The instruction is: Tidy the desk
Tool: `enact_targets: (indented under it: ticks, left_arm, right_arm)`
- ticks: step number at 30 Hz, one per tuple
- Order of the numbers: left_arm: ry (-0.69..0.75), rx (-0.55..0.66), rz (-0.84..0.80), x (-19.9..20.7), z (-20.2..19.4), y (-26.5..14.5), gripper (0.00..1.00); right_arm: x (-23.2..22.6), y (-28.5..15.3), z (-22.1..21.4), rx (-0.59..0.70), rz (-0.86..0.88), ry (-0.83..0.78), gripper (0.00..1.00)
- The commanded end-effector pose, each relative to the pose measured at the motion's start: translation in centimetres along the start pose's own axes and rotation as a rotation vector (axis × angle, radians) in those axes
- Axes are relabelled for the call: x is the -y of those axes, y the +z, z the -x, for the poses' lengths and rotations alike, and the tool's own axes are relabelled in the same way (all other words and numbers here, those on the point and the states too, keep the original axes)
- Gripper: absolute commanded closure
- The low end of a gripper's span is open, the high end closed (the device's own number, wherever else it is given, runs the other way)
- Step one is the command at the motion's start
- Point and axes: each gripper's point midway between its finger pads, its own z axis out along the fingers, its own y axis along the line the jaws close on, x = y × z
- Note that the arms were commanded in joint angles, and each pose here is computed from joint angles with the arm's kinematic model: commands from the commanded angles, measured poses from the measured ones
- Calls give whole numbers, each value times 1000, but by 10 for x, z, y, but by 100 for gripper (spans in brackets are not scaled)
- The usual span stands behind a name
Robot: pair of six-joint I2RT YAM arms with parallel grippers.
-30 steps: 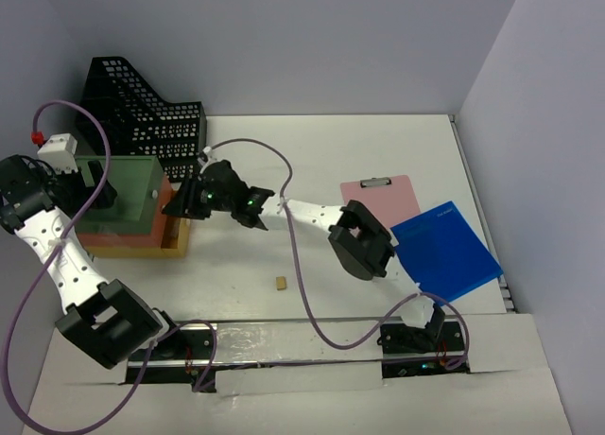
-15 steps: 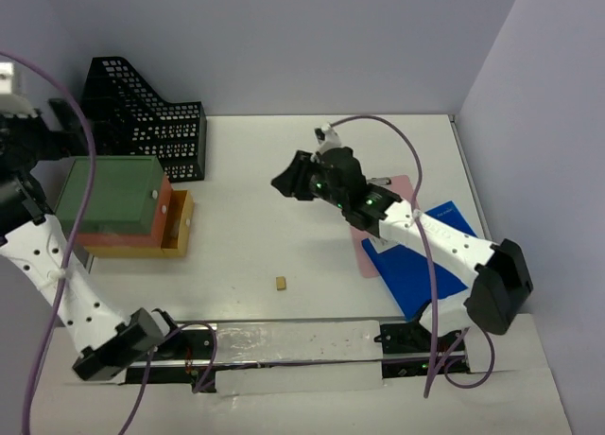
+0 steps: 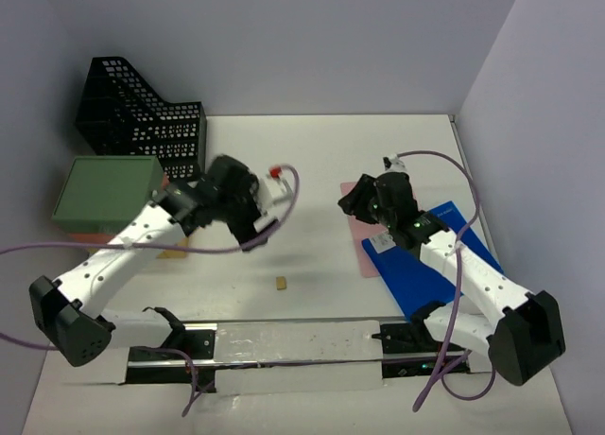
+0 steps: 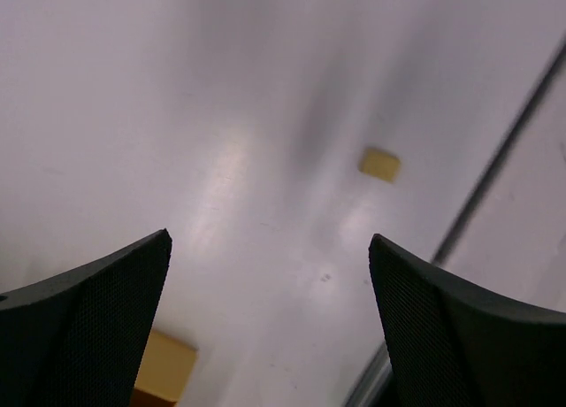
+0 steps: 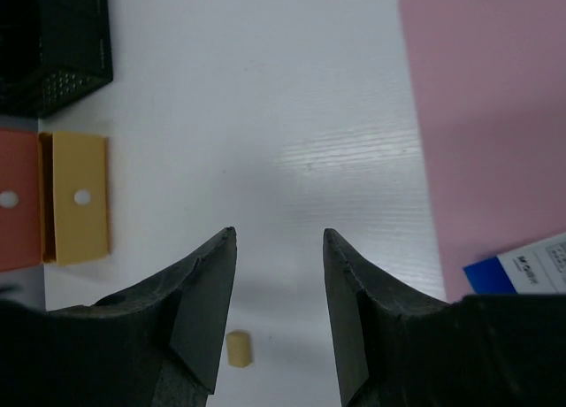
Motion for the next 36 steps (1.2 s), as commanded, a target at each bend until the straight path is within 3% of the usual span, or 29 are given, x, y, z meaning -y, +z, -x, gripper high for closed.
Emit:
enact_targets:
  ticks: [1, 5, 8, 15, 25, 30, 33, 36]
  left_arm:
    - [270, -41, -150, 71, -25, 41, 1]
    - [305, -100, -269, 113, -46, 76, 1]
    - [271, -123, -257, 118, -54, 96, 1]
    - [297, -166, -173, 107, -72, 135, 1]
    - [403, -214, -140, 100, -102, 143, 1]
    - [386, -202, -98, 96, -95, 153, 1]
    - [395, -219, -67, 90, -97, 158, 5]
    - [393, -231, -84, 93, -103, 159, 19]
  right_arm:
    - [25, -9, 0, 29, -35, 56, 48]
    - [33, -11, -2, 29, -50, 55, 48]
    - [35, -11, -2, 25, -60, 47, 49]
    - [34, -9, -3, 19, -58, 35, 49]
    - [41, -8, -10, 13, -64, 31, 49]
    - [42, -3, -12, 4, -66, 37, 49]
    - [39, -2, -14, -12, -49, 40, 49]
    - [41, -3, -14, -5, -56, 34, 49]
